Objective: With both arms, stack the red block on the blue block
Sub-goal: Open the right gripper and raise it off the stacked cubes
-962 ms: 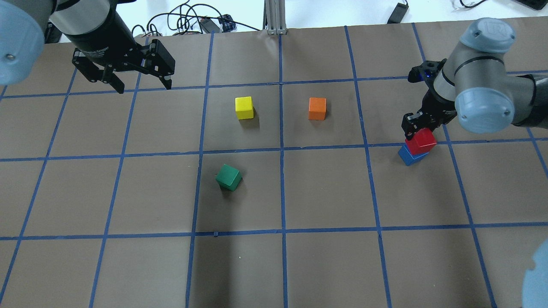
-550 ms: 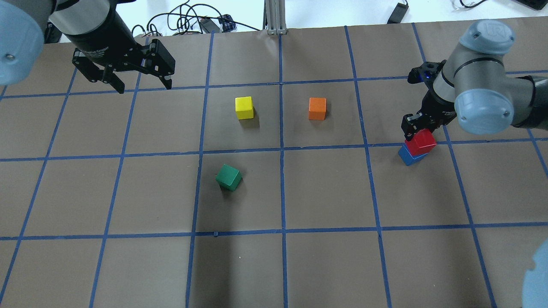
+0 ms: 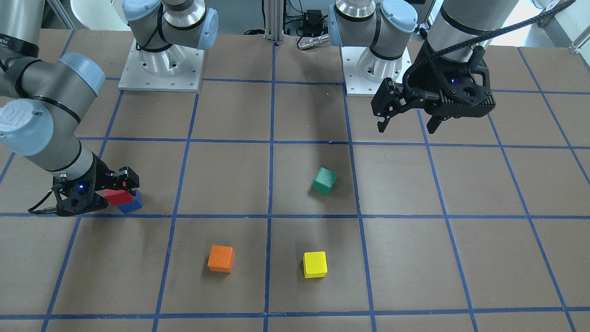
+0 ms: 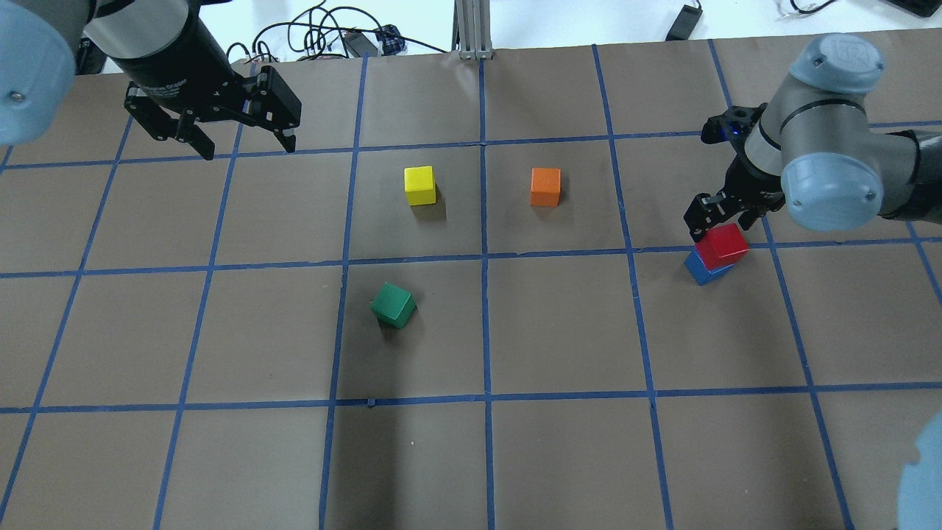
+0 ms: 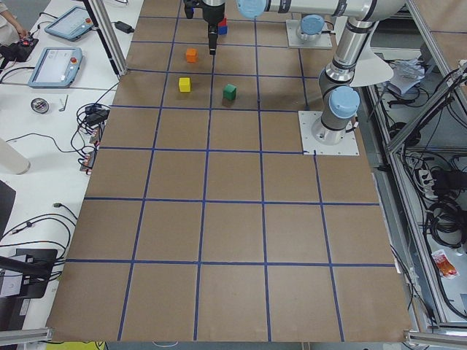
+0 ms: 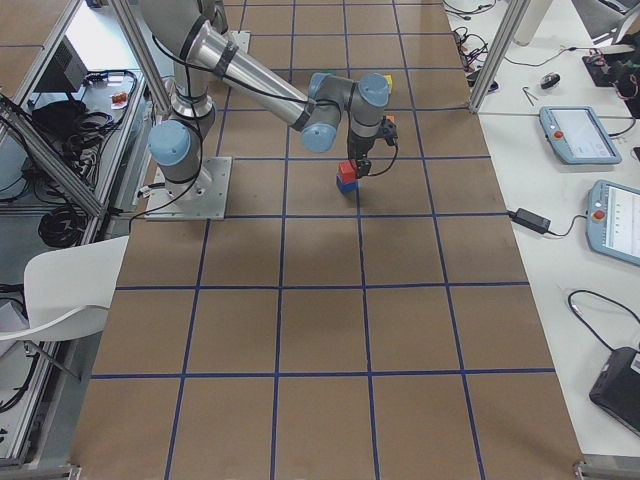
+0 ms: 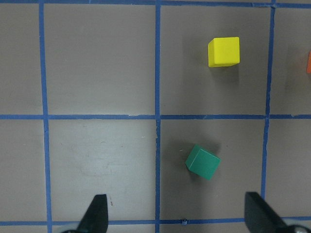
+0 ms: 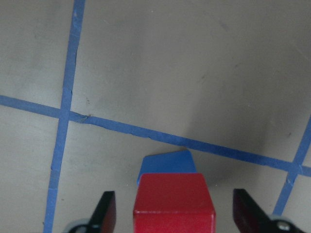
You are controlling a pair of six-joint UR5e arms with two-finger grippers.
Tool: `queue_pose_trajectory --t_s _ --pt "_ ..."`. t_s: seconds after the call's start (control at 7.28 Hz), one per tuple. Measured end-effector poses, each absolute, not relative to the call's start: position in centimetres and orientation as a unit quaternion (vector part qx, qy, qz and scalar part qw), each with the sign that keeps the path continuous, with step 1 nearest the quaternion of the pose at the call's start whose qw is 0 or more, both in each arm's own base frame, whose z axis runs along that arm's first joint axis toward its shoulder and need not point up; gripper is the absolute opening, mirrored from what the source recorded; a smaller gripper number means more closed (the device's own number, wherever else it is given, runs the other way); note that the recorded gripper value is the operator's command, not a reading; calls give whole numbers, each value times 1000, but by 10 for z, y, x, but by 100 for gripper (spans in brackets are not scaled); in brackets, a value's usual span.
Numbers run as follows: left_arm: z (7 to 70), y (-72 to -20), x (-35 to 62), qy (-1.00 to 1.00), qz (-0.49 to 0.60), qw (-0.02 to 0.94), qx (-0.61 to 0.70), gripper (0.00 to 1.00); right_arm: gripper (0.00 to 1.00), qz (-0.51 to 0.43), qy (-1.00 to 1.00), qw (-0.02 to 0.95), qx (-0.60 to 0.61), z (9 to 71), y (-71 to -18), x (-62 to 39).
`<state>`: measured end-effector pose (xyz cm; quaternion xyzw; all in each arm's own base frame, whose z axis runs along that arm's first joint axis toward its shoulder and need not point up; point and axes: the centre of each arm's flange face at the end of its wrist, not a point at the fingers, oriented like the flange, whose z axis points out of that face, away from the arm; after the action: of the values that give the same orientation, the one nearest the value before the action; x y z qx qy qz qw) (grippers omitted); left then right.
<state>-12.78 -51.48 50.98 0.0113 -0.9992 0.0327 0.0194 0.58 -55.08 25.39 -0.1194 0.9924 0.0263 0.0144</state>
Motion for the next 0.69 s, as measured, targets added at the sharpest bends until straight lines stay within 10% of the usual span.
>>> queue_pose_trajectory --t_s 0.69 --pt "511 -515 -128 -999 34 20 11 100 100 12 998 9 -57 354 -533 15"
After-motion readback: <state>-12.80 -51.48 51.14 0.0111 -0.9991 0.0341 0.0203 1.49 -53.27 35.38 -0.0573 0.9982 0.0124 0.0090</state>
